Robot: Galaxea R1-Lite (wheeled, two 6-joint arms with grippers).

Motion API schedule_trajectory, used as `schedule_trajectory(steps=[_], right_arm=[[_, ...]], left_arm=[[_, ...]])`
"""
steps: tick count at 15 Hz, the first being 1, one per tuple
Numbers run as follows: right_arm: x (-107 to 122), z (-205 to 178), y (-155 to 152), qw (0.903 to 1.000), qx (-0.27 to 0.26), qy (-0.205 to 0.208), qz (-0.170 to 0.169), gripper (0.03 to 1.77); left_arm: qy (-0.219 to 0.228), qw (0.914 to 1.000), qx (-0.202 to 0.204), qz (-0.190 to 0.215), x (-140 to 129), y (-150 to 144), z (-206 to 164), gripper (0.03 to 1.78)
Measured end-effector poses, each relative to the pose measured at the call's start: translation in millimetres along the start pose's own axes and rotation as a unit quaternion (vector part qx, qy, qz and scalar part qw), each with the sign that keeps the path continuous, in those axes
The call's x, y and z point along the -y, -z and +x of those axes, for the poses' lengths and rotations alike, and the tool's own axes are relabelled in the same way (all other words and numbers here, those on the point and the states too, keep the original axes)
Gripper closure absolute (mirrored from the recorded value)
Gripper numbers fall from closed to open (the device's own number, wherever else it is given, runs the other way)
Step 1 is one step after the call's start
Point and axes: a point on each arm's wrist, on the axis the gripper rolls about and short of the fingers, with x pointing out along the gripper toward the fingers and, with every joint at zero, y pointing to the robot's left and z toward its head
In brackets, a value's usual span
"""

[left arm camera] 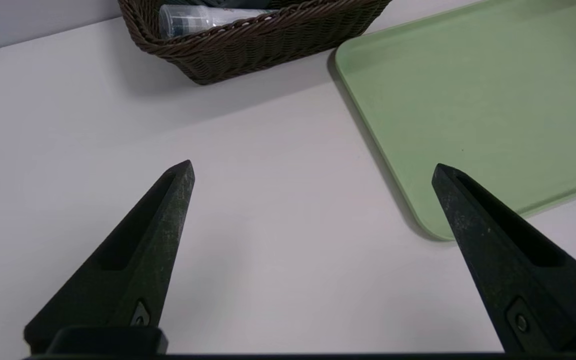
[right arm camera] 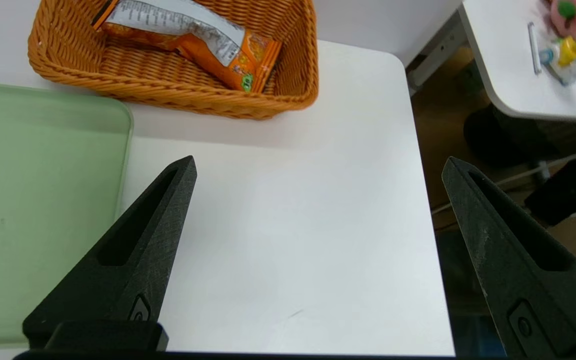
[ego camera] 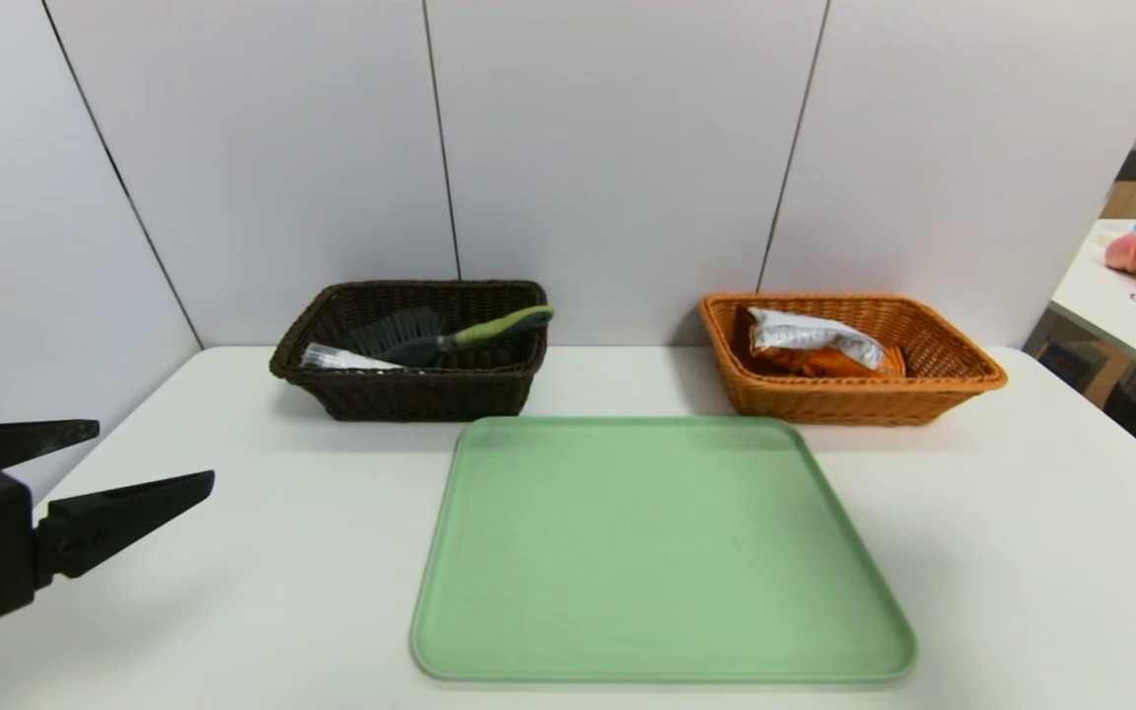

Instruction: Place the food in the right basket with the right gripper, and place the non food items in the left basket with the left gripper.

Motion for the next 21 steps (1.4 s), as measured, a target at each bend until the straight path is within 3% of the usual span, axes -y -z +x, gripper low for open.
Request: schedule_trajectory(steps=[3, 10, 21], right_arm=[[-1.1, -30.3, 27.9, 0.9996, 0.011, 0.015, 0.02, 0.11], [-7.5, -79.1, 70.6, 0.9975, 0.06, 0.025, 0.026, 0.11], [-16.3, -112.6, 115.1, 0.9972, 0.067, 0.021, 0.027, 0.1]], left_arm=[[-0.018, 0.9998, 0.003, -0.004, 0.9, 21.3, -19.9, 0.12], [-0.071, 0.9969, 0.03, -0.015, 4.7, 65.3, -50.8, 0.12], [-0.075, 0.9946, 0.069, -0.019, 17.6, 110.7, -70.5, 0.12]])
